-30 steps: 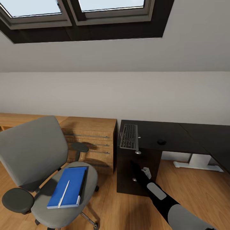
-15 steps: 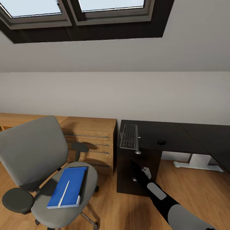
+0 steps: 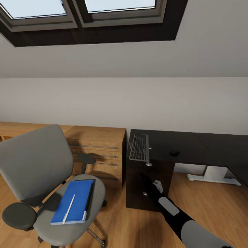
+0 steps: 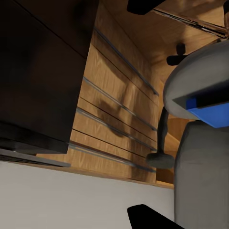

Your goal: In the bedroom, organize the workspace by keeping the computer under the desk, ensuring the monitor is on the desk, placing the keyboard on the desk next to the monitor, placing the mouse on the desk next to the keyboard, moving the folder from the swivel chair onto the desk next to the mouse, stacking the notebook on top of the folder with the pen on top of the notebook, and positioning the swivel chair next to the desk.

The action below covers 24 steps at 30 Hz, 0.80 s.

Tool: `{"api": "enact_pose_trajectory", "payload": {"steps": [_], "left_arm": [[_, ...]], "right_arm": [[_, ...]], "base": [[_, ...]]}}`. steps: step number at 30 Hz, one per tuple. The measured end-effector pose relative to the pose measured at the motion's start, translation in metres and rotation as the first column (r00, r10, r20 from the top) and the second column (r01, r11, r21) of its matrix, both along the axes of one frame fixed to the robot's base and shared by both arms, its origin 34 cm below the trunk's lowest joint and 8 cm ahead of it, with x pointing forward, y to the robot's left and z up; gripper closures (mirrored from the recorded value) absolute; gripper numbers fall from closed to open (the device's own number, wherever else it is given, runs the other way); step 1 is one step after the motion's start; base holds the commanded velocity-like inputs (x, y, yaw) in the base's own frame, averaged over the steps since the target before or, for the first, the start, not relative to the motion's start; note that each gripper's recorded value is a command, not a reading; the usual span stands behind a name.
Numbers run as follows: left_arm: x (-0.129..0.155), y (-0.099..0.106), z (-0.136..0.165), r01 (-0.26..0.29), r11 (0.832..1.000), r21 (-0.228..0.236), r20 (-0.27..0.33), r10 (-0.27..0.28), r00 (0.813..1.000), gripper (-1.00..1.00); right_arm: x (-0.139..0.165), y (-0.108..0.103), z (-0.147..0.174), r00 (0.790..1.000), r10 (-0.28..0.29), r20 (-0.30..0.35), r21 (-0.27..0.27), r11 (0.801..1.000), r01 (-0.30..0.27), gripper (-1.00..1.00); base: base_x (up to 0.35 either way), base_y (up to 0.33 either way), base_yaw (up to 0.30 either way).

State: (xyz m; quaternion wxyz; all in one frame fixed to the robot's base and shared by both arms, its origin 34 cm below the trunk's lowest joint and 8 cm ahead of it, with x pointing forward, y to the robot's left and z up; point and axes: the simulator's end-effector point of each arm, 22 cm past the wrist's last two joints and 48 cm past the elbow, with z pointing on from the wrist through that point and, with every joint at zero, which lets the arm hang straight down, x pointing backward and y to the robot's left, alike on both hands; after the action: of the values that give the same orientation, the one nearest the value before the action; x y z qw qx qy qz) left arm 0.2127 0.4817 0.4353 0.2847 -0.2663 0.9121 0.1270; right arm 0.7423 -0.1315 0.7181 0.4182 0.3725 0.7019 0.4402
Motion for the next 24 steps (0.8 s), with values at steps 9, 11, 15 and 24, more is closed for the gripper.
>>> {"api": "enact_pose_trajectory", "payload": {"steps": [9, 11, 15, 24], "left_arm": [[-0.0012, -0.0037, -0.0010, 0.001, 1.000, -0.005, 0.000, -0.001, 1.000, -1.00], [-0.0013, -0.0037, -0.0011, 0.001, 1.000, -0.005, 0.000, -0.001, 1.000, -1.00], [-0.0013, -0.0037, -0.0011, 0.001, 1.000, -0.005, 0.000, -0.001, 1.000, -1.00], [-0.0013, -0.0036, -0.0009, 0.000, 1.000, -0.005, 0.001, 0.000, 1.000, -1.00]], "right_arm": [[0.0000, 0.0000, -0.0001, 1.000, 0.000, 0.000, 0.000, 1.000, 0.000, -1.00], [0.0000, 0.0000, 0.0000, 1.000, 0.000, 0.000, 0.000, 1.000, 0.000, -1.00], [0.0000, 0.0000, 0.0000, 1.000, 0.000, 0.000, 0.000, 1.000, 0.000, -1.00], [-0.0004, -0.0004, -0.0005, 1.000, -0.001, -0.001, -0.001, 1.000, 0.001, -1.00]], "base": [[0.000, 0.000, 0.000], [0.000, 0.000, 0.000], [0.000, 0.000, 0.000], [0.102, 0.044, 0.000]]}}
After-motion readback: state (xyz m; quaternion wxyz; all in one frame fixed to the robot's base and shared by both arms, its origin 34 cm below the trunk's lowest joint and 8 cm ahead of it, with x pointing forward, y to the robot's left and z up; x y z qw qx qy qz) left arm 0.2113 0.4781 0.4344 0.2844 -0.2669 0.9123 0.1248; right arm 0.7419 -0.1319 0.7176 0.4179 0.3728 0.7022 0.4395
